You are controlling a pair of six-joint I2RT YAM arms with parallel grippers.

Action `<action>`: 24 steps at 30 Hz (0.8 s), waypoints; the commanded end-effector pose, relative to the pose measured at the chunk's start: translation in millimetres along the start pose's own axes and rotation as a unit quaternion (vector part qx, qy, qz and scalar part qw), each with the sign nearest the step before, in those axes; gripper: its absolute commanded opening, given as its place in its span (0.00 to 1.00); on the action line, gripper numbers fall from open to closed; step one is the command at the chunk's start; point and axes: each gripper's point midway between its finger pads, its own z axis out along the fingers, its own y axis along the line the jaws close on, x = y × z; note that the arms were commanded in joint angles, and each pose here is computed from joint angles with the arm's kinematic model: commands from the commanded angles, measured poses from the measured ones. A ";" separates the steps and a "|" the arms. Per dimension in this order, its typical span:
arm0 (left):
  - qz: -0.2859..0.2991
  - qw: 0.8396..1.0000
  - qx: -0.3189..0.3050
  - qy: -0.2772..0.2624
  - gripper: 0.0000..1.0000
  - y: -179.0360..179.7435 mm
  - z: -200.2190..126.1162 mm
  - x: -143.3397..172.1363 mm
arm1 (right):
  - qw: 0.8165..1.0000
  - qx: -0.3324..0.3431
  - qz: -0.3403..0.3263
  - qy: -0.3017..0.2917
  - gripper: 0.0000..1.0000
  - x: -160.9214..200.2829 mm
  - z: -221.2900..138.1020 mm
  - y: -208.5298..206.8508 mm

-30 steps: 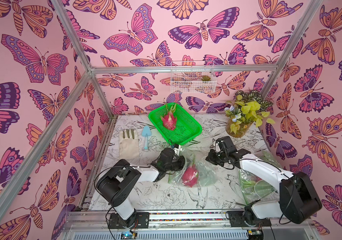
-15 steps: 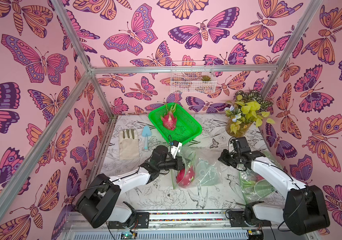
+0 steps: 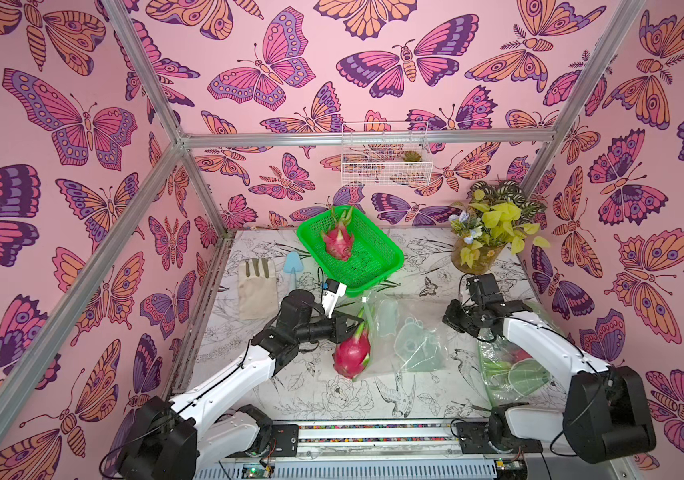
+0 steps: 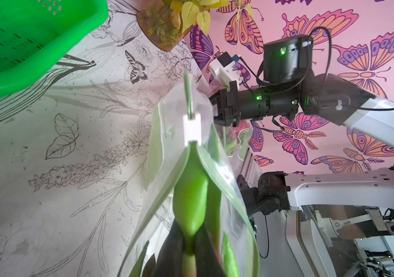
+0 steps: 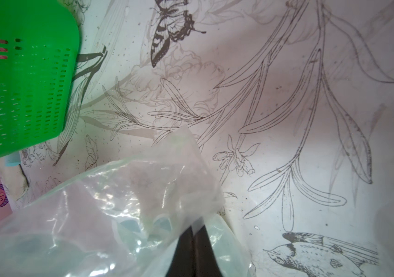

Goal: Open the zip-top bag and take out the dragon fruit
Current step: Pick up the dragon fruit from the zipper food storage bag, then place the dragon fruit in the basket.

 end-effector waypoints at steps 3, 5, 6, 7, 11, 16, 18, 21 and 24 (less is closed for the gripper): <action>-0.009 0.999 -0.040 0.000 0.00 7.8 -17.9 -2.1 | 1.000 0.021 0.014 -0.008 0.00 -7.1 3.2 -12.7; -0.010 0.999 -0.050 -0.003 0.00 9.6 -24.4 -3.7 | 1.000 0.023 0.015 -0.009 0.00 -7.7 4.0 -14.6; -0.010 0.998 -0.057 -0.006 0.00 10.3 -28.3 -5.0 | 1.000 0.023 0.015 -0.008 0.00 -7.4 4.3 -14.9; -0.008 0.998 -0.058 -0.010 0.00 9.1 -31.3 -6.4 | 1.000 0.023 0.014 -0.007 0.00 -7.1 4.7 -14.9; -0.006 0.996 -0.081 -0.043 0.00 7.5 -50.0 -24.8 | 1.000 0.018 0.013 -0.006 0.00 -6.9 5.4 -13.7; -0.020 0.978 -0.149 -0.141 0.00 12.1 -75.6 -93.3 | 1.000 0.006 0.008 -0.008 0.00 -7.8 3.8 -8.9; -0.031 0.968 -0.177 -0.176 0.00 17.3 -80.3 -128.9 | 1.000 -0.004 0.005 -0.006 0.00 -7.2 4.0 -5.1; -0.040 0.956 -0.193 -0.219 0.00 21.5 -77.4 -175.9 | 1.000 -0.012 -0.001 -0.002 0.00 -6.3 4.1 -2.2; -0.047 0.948 -0.197 -0.245 0.00 33.7 -59.0 -217.6 | 1.000 -0.014 -0.004 0.002 0.00 -4.1 3.4 -0.9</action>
